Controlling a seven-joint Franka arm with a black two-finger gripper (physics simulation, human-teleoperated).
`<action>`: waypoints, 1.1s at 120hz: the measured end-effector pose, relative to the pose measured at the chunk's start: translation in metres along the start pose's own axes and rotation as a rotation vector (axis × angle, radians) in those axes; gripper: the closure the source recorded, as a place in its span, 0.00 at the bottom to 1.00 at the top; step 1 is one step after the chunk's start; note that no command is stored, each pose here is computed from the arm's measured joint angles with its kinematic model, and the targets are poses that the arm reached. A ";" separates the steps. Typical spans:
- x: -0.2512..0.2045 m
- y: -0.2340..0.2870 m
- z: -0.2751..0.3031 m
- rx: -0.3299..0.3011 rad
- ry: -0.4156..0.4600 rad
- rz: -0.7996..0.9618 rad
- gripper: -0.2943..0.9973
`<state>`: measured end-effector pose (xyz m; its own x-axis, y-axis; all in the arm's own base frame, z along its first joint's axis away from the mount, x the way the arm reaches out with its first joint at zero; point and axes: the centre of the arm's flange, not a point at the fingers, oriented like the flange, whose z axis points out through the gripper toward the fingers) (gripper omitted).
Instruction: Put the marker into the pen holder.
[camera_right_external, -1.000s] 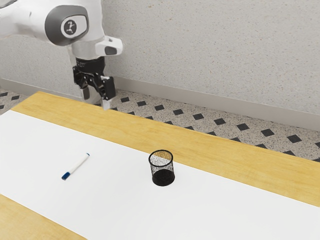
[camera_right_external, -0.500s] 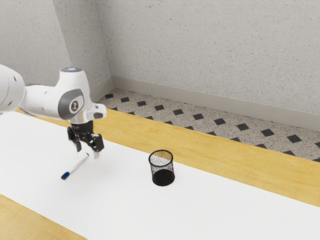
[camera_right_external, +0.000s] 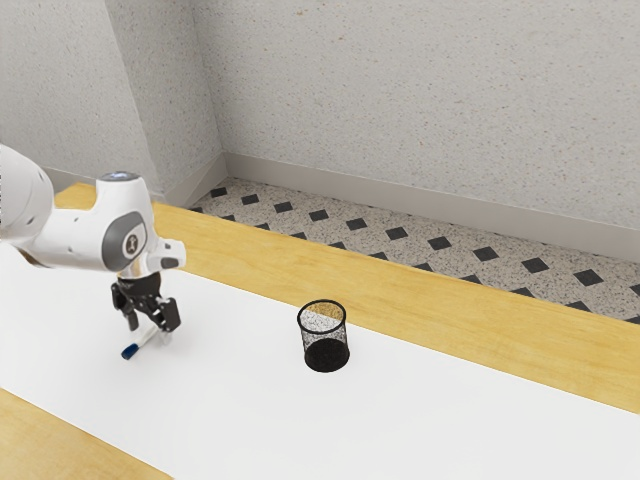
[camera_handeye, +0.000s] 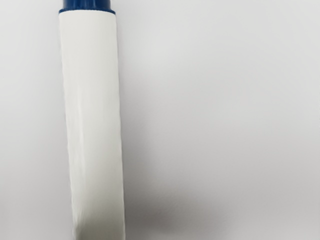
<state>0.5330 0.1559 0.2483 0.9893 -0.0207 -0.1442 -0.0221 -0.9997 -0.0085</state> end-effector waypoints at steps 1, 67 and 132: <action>0.000 -0.001 0.001 -0.001 0.001 -0.001 0.24; 0.037 -0.011 0.003 -0.016 0.114 0.138 0.24; 0.032 -0.023 0.007 -0.018 0.125 0.214 0.27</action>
<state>0.5644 0.1780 0.2371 0.9725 -0.2323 -0.0174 -0.2319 -0.9724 0.0265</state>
